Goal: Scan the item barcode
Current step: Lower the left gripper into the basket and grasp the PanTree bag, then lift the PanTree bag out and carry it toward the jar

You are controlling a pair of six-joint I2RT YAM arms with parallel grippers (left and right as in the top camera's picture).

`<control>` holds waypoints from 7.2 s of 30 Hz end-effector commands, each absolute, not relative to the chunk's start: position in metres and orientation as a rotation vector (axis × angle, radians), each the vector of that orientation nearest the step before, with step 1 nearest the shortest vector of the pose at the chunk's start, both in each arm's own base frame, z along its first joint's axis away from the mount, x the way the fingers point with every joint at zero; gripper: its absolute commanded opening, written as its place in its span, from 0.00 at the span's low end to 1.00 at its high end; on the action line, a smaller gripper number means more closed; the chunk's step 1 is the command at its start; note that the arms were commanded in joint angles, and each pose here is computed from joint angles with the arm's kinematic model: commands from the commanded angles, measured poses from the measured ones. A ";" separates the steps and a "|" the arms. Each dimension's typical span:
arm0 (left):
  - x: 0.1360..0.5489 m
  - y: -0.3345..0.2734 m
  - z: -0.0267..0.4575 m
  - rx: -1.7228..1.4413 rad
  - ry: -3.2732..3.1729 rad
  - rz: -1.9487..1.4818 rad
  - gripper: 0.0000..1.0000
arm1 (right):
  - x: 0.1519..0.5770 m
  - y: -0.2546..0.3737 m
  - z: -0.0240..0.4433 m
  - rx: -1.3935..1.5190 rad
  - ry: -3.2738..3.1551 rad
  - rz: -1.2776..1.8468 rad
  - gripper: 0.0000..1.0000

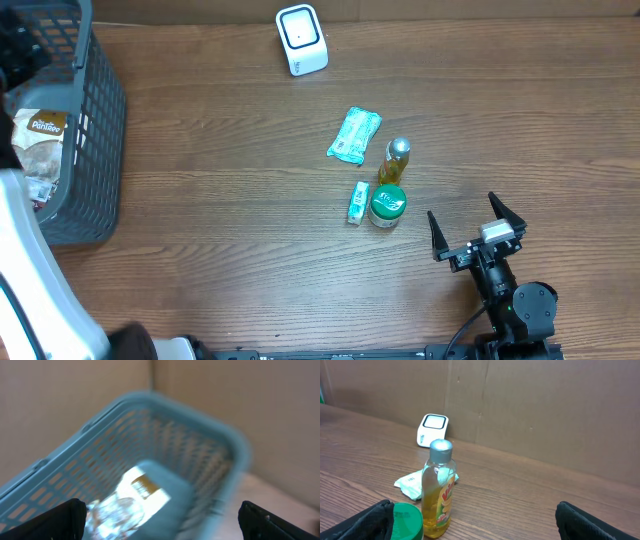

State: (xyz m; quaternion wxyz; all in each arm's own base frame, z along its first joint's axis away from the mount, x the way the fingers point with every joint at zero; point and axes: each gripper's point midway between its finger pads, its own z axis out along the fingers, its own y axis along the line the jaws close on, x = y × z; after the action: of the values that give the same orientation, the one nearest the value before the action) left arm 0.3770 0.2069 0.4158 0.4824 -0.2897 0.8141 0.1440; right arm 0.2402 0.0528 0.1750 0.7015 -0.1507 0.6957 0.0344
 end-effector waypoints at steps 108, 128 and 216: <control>0.435 0.294 0.140 -0.722 2.675 0.165 0.35 | 0.240 0.053 0.173 -0.336 1.545 0.076 1.00; 0.389 0.261 0.366 -0.710 2.212 0.276 0.49 | 0.240 0.053 0.173 -0.336 1.545 0.076 1.00; 0.378 -0.074 0.202 0.043 2.775 -0.441 0.42 | 0.240 0.053 0.173 -0.335 1.545 0.076 1.00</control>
State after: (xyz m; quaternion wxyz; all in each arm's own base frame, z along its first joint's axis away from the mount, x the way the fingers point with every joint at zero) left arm 0.3894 -0.0404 0.2549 0.2228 -0.0062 0.9648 -0.1395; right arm 0.2402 0.0528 0.1750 0.7015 -0.1505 0.6957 0.0343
